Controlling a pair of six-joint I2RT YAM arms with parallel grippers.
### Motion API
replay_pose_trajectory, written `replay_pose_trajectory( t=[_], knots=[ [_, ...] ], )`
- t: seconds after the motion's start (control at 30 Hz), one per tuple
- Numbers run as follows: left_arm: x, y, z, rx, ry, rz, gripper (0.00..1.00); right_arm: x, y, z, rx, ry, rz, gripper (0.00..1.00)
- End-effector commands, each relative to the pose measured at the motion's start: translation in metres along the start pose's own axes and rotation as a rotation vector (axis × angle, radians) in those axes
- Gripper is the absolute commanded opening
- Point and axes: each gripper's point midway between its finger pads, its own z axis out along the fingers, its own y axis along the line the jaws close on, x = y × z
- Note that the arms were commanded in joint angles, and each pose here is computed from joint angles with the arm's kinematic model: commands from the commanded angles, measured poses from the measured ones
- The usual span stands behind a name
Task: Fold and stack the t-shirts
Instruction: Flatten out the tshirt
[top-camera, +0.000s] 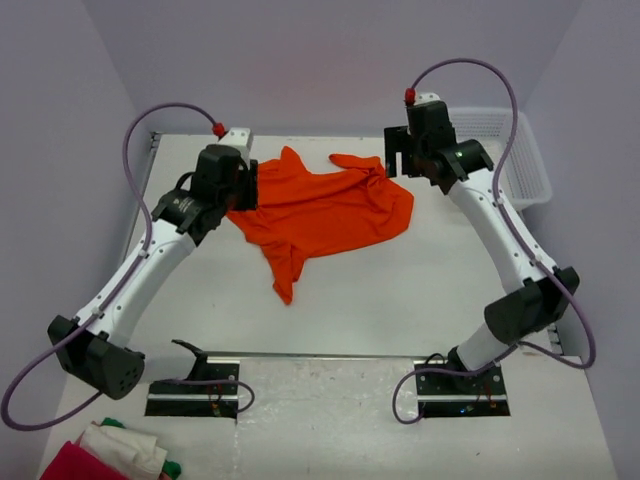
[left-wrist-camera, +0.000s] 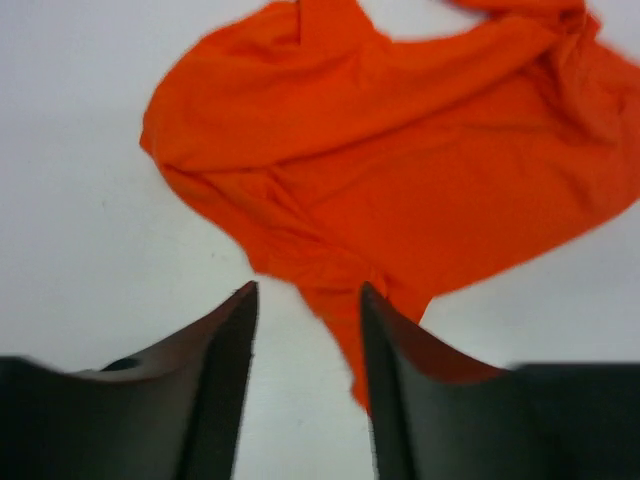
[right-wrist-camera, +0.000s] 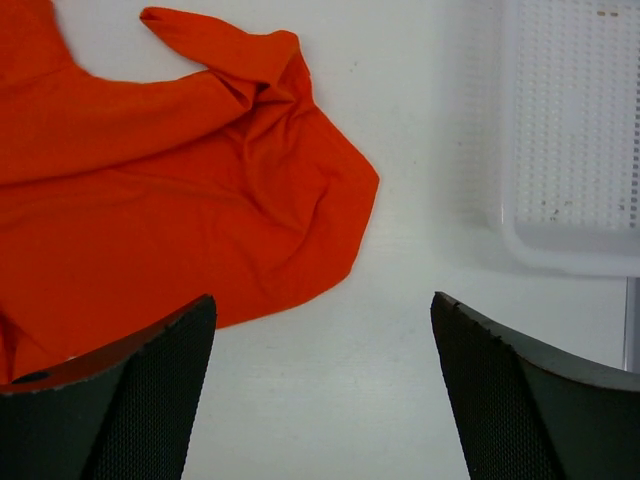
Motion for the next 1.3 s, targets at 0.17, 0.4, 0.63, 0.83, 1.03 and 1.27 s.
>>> replay_pose_trajectory(
  t=[0.17, 0.4, 0.63, 0.83, 1.03, 1.27],
  knots=[
    [0.171, -0.052, -0.009, 0.062, 0.359, 0.075, 0.31, 0.02, -0.01, -0.079, -0.116, -0.116, 0.112, 0.88],
    [0.225, -0.083, -0.008, -0.043, 0.412, 0.125, 0.3, 0.047, -0.011, -0.086, -0.141, -0.104, 0.125, 0.87],
    [0.258, -0.09, 0.007, -0.122, 0.471, 0.148, 0.37, 0.062, -0.012, -0.091, -0.165, -0.118, 0.107, 0.86],
    [0.266, -0.087, 0.021, -0.179, 0.477, 0.177, 0.36, 0.067, -0.012, -0.094, -0.184, -0.135, 0.101, 0.86],
    [0.271, -0.087, 0.031, -0.211, 0.484, 0.198, 0.32, 0.069, -0.011, -0.098, -0.198, -0.142, 0.097, 0.86],
    [0.267, -0.078, 0.03, -0.226, 0.476, 0.178, 0.0, 0.075, -0.012, -0.092, -0.186, -0.121, 0.096, 0.84]
  ],
)
